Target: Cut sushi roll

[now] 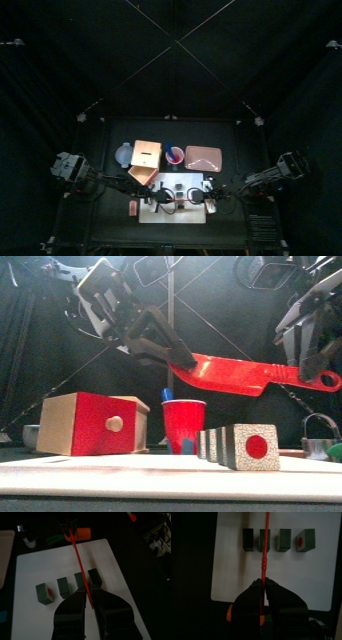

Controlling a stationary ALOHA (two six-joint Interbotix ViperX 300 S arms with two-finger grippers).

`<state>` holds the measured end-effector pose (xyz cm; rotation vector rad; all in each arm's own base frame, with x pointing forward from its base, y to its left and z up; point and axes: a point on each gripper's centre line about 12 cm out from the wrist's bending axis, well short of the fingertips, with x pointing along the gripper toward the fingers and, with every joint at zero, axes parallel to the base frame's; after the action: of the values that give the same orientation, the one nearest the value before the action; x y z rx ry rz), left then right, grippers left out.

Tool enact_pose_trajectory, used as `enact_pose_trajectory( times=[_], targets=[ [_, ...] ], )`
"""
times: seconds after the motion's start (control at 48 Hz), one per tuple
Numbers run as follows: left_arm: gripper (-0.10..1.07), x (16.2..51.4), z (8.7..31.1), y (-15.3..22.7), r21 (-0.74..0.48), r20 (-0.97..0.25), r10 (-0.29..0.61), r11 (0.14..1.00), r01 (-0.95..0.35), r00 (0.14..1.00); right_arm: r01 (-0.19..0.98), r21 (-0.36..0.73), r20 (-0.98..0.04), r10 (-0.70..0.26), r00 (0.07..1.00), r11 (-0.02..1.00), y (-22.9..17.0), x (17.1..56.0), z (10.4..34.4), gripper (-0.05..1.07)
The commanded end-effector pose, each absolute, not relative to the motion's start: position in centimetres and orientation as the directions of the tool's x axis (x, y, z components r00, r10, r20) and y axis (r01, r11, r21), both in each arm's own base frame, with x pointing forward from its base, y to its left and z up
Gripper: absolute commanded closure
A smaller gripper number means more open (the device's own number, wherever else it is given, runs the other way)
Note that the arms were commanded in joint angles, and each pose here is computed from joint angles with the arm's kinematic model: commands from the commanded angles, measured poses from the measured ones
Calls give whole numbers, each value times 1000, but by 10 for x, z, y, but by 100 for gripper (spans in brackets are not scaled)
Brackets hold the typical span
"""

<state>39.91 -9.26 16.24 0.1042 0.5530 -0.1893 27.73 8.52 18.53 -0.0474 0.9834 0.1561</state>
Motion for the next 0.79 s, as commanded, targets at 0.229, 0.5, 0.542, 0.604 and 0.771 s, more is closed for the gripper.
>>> enact_pose_trajectory(
  times=[0.229,0.5,0.542,0.604,0.771],
  targets=[
    [20,406,189,-83,72,-425,-124,983,170,897,-113,63,-811,117,574,992,74,260,201,62],
    [8,405,193,-80,74,-382,-108,986,147,918,78,226,-870,166,465,971,75,230,220,61],
    [8,405,190,-80,71,-388,-106,987,144,916,127,258,-874,175,453,958,75,225,225,61],
    [8,405,189,-79,65,-391,-103,988,140,915,204,303,-873,186,451,931,76,220,232,61],
    [8,406,186,-79,62,-397,-102,989,137,912,458,422,-863,191,468,782,71,210,238,60]
  ],
)
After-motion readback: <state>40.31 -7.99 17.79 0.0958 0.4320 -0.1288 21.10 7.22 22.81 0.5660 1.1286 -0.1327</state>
